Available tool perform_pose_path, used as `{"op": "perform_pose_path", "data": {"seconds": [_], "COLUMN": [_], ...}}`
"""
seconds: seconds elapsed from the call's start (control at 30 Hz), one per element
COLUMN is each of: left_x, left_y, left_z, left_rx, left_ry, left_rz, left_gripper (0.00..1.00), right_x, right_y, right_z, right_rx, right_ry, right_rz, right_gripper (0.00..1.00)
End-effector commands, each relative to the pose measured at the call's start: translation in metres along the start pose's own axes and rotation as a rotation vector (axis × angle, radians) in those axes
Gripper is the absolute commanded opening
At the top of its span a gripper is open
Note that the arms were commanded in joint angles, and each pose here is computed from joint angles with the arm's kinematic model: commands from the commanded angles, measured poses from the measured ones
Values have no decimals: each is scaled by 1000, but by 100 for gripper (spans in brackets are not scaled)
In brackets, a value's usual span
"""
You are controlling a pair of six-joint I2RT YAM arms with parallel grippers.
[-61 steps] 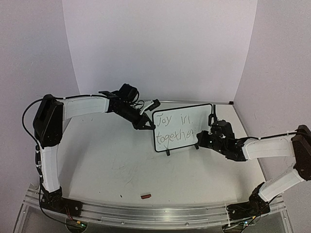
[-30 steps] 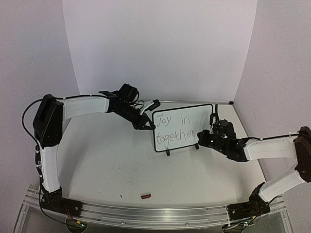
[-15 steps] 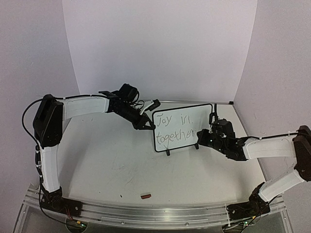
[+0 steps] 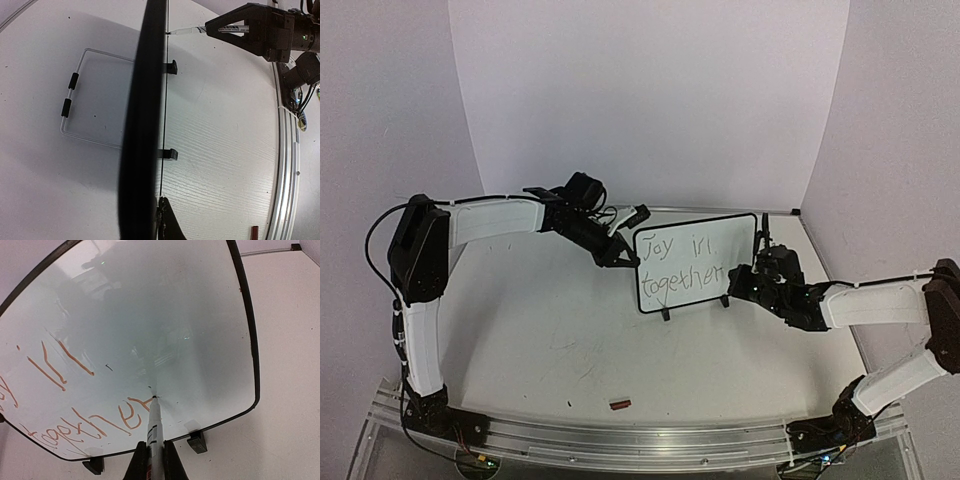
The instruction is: Write a sentence on the whiteboard
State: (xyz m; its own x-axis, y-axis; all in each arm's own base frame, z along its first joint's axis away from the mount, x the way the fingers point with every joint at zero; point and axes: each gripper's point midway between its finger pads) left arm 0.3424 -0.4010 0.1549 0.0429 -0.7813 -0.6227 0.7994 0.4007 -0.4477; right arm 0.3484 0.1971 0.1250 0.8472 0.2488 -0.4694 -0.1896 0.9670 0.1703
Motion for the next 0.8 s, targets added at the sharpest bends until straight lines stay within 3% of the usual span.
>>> {"op": "perform_pose_path", "data": {"seconds": [0.0, 0.77], "left_x": [-15, -13], "left_y": [-2, 0], "left_z": [5, 1], "left_rx": [31, 28], "left_ry": [-13, -4], "left_rz": [48, 53], "left_gripper": [0, 0], "right_x": [-6, -38], "right_y": [-2, -3], "right_z": [18, 4], "right_rx": [32, -55], "right_ry": [-64, 23], "right_rz": [-9, 120], "right_gripper": [0, 0]}}
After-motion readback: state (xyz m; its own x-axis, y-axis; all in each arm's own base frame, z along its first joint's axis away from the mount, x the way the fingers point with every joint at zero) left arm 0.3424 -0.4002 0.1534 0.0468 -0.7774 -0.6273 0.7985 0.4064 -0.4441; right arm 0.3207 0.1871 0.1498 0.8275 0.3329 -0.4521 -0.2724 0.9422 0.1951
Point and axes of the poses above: each gripper's point midway between its finger pads, its own x axis out along the fingers, its own y axis along the line the jaws close on, z = x × y, and after that the axes turned 15 degrees about -x, right-handed
